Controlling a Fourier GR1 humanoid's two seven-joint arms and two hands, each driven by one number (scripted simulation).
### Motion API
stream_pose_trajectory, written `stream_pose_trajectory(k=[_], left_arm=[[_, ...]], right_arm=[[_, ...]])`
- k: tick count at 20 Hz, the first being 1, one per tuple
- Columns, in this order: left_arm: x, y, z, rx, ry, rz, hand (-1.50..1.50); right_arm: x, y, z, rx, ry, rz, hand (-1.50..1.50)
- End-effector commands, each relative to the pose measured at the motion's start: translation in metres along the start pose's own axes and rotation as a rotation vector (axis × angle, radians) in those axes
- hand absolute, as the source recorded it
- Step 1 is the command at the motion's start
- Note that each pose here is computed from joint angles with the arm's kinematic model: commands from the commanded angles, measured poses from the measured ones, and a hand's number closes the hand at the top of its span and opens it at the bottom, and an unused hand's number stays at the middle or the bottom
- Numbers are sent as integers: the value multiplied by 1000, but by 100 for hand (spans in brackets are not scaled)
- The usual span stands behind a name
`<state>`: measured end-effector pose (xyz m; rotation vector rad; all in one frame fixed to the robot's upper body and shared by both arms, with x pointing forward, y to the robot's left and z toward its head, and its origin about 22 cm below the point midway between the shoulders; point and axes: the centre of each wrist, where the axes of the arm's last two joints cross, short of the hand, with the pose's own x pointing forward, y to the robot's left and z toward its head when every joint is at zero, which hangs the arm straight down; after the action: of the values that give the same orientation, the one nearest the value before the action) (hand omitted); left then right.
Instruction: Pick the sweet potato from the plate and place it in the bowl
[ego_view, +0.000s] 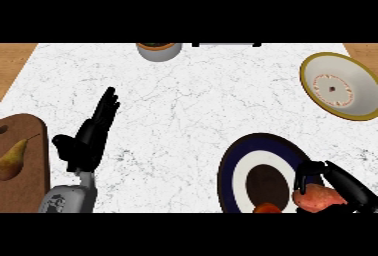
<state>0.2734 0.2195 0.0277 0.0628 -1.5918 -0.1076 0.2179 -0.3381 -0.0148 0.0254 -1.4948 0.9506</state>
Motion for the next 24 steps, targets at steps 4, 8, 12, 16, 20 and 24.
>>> stream_pose_trajectory(k=[4, 8, 12, 16, 20, 24], left_arm=[[-2, 2, -1, 11, -3, 10, 0], [2, 5, -7, 31, 3, -12, 0], [8, 2, 0, 18, 0, -3, 0], [-14, -5, -2, 11, 11, -7, 0], [10, 0, -3, -2, 5, -10, 0], [7, 1, -5, 1, -9, -1, 0]], right_arm=[[22, -48, 21, -56, -286, -75, 150], [41, -44, 33, -180, -420, -11, 150], [93, -88, 47, -281, -468, 94, 150], [114, -105, 55, -364, -416, 138, 150], [156, -141, 67, -417, -347, 202, 150], [191, -152, 62, -456, -318, 180, 150]])
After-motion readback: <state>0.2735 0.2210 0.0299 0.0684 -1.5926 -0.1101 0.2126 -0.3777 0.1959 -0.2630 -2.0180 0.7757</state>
